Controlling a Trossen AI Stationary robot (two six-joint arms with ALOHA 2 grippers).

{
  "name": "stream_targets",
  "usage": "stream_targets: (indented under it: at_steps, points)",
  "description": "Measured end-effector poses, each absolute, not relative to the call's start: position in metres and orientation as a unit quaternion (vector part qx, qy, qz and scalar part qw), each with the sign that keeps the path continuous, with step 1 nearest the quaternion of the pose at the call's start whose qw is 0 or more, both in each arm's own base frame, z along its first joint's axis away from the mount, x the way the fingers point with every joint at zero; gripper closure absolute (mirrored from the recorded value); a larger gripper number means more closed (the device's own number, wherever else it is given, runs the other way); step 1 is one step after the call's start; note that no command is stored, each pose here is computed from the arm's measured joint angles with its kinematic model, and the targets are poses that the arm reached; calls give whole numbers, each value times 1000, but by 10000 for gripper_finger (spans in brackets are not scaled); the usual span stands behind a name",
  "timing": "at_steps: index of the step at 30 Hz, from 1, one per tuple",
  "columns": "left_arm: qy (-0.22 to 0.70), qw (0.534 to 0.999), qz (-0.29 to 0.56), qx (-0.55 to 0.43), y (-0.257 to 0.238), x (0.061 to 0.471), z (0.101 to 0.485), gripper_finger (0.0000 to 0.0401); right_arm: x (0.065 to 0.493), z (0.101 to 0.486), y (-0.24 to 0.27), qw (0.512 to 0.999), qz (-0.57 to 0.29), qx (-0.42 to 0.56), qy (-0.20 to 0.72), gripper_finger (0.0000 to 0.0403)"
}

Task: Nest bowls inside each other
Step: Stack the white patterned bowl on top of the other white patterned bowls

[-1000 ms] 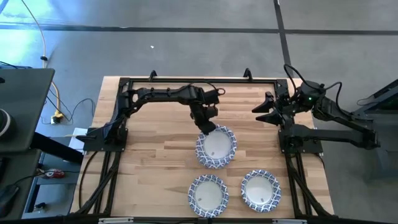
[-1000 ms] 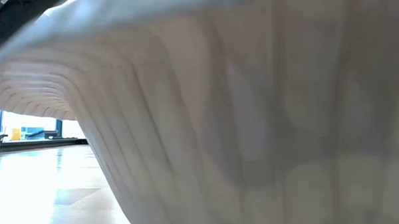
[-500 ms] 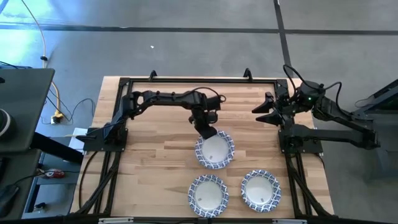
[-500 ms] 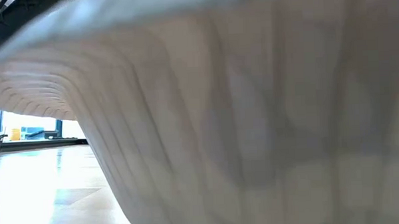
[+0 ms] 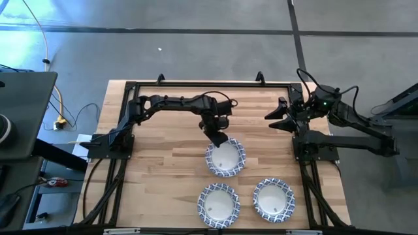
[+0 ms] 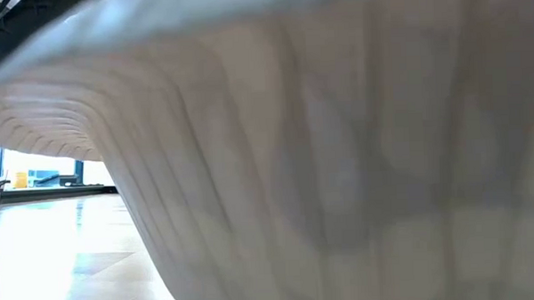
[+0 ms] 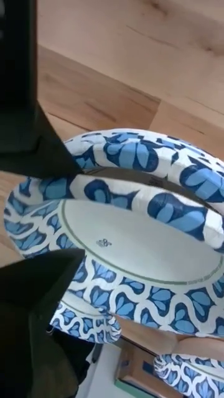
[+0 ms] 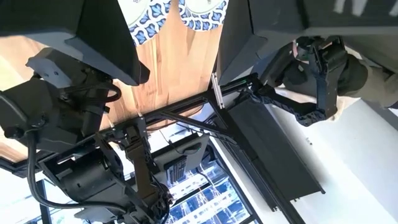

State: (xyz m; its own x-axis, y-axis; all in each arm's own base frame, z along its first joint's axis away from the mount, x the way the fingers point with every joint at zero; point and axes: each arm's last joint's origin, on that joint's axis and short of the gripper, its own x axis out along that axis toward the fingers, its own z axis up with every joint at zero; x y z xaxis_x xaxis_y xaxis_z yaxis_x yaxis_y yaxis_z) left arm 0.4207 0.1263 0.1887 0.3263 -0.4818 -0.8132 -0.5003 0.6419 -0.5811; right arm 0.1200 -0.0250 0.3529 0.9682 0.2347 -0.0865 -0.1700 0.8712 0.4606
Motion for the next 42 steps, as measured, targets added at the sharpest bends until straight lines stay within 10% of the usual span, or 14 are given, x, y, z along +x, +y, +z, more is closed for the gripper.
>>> stream_targets:
  at_steps: [19, 42]
  points:
    - [628, 697, 39, -343, 157, 400, 221, 158, 120, 351, -25, 961, 102, 245, 80, 197]
    - [706, 653, -86, -260, 27, 416, 197, 155, 110, 345, -23, 966, 80, 225, 103, 197]
